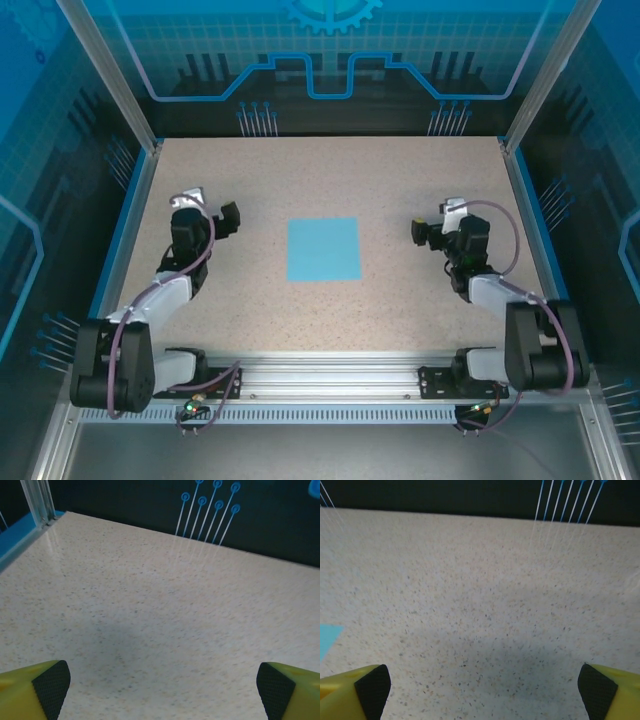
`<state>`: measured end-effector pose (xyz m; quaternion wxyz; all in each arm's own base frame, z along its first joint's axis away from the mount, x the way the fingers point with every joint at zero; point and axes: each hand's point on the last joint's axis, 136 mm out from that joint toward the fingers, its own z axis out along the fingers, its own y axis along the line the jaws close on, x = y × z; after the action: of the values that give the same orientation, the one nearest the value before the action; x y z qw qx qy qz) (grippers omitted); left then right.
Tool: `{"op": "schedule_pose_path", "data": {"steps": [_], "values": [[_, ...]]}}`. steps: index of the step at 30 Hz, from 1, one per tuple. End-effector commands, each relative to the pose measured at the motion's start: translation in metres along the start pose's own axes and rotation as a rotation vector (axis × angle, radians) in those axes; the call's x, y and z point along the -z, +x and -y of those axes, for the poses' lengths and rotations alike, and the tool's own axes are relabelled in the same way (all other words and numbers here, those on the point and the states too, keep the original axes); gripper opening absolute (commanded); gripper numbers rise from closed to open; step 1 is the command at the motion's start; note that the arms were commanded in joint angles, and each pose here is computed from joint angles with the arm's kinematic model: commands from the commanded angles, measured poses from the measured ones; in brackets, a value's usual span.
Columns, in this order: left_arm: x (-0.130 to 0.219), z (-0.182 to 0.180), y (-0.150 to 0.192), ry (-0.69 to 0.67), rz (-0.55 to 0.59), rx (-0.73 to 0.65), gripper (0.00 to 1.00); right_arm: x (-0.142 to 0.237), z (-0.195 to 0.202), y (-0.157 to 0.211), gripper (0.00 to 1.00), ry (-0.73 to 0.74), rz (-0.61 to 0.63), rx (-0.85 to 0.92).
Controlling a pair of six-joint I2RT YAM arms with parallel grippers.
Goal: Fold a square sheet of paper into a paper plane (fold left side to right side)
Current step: Move the square sheet of paper to the center of the table.
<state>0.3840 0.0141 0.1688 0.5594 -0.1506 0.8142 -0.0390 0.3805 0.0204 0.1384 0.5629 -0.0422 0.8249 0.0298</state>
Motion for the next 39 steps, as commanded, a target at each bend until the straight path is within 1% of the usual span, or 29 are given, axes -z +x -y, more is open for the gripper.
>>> {"op": "schedule_pose_path", "data": {"steps": [1, 3, 6, 10, 12, 15, 18, 20, 22, 24, 26, 28, 31, 34, 39], "values": [[0.010, 0.016, 0.020, 0.043, -0.212, 0.191, 0.99, 0.017, -0.001, -0.027, 1.00, 0.003, -0.024, -0.059], [0.014, 0.032, 0.023, 0.108, -0.275, 0.238, 0.99, 0.026, -0.013, -0.032, 1.00, -0.034, -0.065, -0.091], [0.022, 0.049, 0.032, 0.188, -0.352, 0.299, 0.99, 0.036, -0.043, -0.033, 1.00, -0.114, -0.117, -0.127], [0.031, 0.067, 0.052, 0.246, -0.443, 0.331, 0.99, 0.044, -0.097, -0.022, 1.00, -0.232, -0.183, -0.083], [0.034, 0.078, 0.063, 0.274, -0.485, 0.339, 0.99, 0.044, -0.124, -0.009, 1.00, -0.264, -0.245, -0.051], [0.034, 0.091, 0.075, 0.298, -0.524, 0.327, 0.99, 0.038, -0.162, 0.011, 1.00, -0.316, -0.346, -0.014], [0.032, 0.101, 0.084, 0.314, -0.556, 0.333, 0.99, 0.029, -0.197, 0.029, 0.93, -0.359, -0.422, 0.058], [0.030, 0.105, 0.089, 0.319, -0.571, 0.347, 0.99, 0.019, -0.212, 0.041, 0.91, -0.342, -0.478, 0.114], [0.028, 0.108, 0.093, 0.322, -0.580, 0.355, 0.99, 0.008, -0.228, 0.041, 0.88, -0.347, -0.505, 0.140], [0.027, 0.107, 0.096, 0.312, -0.588, 0.360, 0.99, -0.002, -0.244, 0.049, 0.87, -0.362, -0.526, 0.170], [0.026, 0.106, 0.097, 0.294, -0.594, 0.370, 0.99, -0.013, -0.255, 0.054, 0.86, -0.362, -0.554, 0.189], [0.027, 0.104, 0.100, 0.285, -0.599, 0.377, 0.99, -0.026, -0.267, 0.063, 0.82, -0.367, -0.595, 0.218], [0.028, 0.102, 0.101, 0.272, -0.602, 0.379, 0.99, -0.040, -0.277, 0.075, 0.78, -0.354, -0.630, 0.251], [0.028, 0.100, 0.101, 0.263, -0.602, 0.379, 0.99, -0.051, -0.280, 0.087, 0.75, -0.335, -0.661, 0.267], [0.028, 0.099, 0.102, 0.252, -0.609, 0.377, 0.99, -0.058, -0.280, 0.111, 0.73, -0.312, -0.727, 0.290]]}}
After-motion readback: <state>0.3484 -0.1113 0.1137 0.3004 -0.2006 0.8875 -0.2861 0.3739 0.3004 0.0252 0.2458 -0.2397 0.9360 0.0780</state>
